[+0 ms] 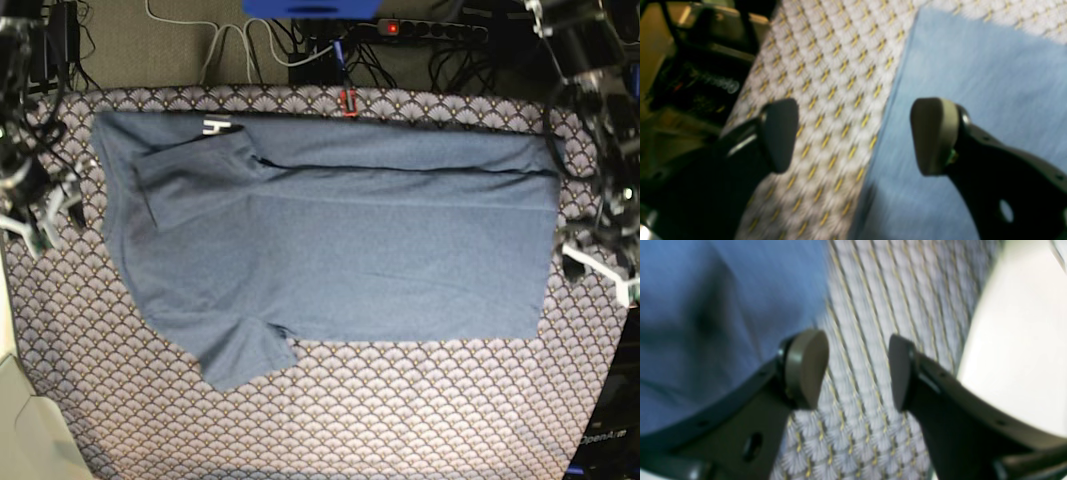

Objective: Fold the T-shirt properly
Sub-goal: 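Lower both grippers to the hem corners and grasp the hem, then lift the hem with both grippers and fold it over toward the collar, then release the hem with the right gripper and move it toward the sleeve, then grasp the sleeve flap with the right gripper and tuck it onto the strip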

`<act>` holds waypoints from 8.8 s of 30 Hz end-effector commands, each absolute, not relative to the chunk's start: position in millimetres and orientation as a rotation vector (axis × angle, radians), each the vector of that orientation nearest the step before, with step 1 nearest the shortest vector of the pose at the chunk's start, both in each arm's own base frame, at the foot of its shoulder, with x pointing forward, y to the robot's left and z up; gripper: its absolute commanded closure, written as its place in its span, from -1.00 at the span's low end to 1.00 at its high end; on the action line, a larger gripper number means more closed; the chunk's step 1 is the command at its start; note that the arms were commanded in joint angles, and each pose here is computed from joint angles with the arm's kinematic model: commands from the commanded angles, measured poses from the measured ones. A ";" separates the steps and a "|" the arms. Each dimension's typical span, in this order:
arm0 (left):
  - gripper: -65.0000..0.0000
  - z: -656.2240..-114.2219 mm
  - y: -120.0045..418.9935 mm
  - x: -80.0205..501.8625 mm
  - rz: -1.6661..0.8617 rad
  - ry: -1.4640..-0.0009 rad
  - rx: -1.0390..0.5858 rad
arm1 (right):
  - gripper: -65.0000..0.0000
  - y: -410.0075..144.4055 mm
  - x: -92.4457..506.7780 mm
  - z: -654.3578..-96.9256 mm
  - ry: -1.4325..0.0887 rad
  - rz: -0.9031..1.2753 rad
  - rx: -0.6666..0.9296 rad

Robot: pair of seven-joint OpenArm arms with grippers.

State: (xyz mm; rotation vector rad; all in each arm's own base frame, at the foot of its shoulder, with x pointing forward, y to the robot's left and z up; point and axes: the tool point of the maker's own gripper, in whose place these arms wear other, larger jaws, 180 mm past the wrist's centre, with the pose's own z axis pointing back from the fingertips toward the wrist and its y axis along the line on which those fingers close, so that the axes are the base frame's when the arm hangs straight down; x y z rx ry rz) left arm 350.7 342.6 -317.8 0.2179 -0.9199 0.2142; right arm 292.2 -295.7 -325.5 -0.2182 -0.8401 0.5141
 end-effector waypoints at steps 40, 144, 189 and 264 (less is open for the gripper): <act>-0.61 -369.3 308.6 497.5 0.128 -1.135 0.137 | -0.01 -243.0 471.2 -398.3 -0.824 0.368 -0.009; 0.98 -330.8 357.0 312.1 0.232 -1.076 0.267 | 1.00 -209.5 283.4 -331.6 -0.917 0.703 -0.251; -0.12 -394.5 334.9 259.7 0.266 -0.862 0.210 | 0.13 -229.9 210.2 -375.5 -0.657 0.729 -0.227; -0.11 -402.8 320.3 261.3 0.236 -0.840 0.190 | 0.22 -126.1 372.0 -430.1 -0.616 0.678 0.070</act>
